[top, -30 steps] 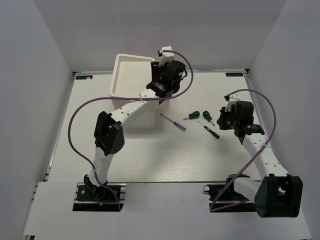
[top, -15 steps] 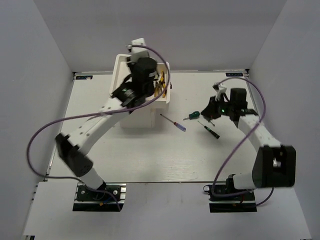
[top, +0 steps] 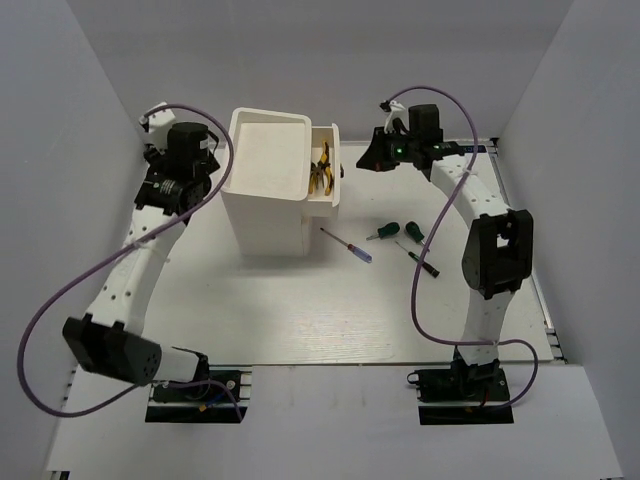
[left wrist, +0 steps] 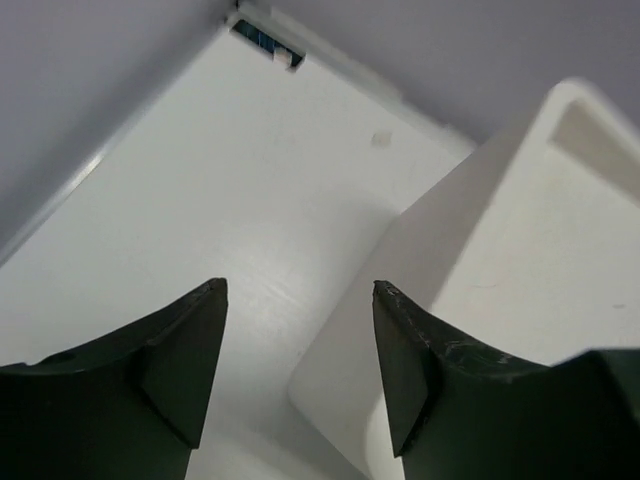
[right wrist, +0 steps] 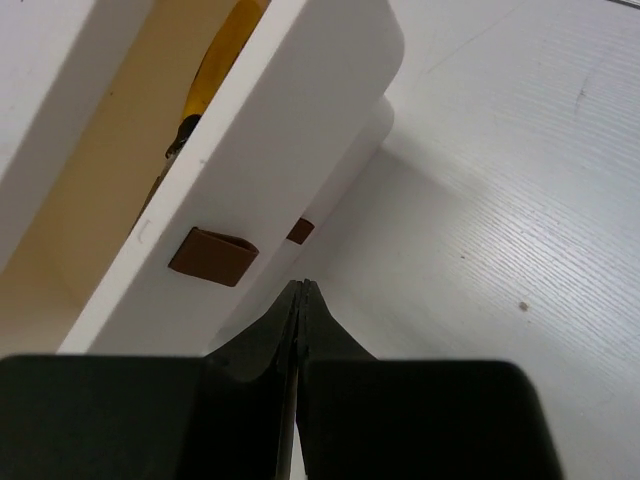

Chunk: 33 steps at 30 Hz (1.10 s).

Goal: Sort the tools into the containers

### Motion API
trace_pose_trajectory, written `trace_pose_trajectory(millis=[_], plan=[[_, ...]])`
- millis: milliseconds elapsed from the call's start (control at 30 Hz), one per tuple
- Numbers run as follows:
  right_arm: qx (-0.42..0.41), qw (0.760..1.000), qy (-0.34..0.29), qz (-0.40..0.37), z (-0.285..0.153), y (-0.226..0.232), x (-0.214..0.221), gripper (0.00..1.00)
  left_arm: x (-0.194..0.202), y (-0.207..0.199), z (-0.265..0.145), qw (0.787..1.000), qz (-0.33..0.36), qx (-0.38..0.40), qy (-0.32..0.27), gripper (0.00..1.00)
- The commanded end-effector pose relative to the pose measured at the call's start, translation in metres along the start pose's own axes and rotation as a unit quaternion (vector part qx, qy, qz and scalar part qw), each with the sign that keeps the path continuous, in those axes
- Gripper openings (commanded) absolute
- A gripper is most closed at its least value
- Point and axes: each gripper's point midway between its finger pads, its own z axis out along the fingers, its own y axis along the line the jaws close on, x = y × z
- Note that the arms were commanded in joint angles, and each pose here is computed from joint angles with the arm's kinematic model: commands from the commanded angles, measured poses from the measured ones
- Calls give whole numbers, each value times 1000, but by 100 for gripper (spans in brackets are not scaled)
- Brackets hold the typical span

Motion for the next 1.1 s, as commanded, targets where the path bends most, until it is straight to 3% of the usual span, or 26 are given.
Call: trace_pose_trajectory(millis=[0,200,333,567,1067], plan=[[24,1000,8,16,1,3,-4,0,57,-2,26,991,-20,47,126,70],[27,999,18,11,14,9,7,0,69,17,69,981,-98,53,160,70],[-7,1000,21,15,25,24,8,0,82,7,88,972,-111,83,192,70],[-97,995,30,12,39,67,7,0,114,-13,93,950,-117,150,248,70],[-160,987,28,0,51,100,-2,0,141,-30,85,924,-88,222,298,70]])
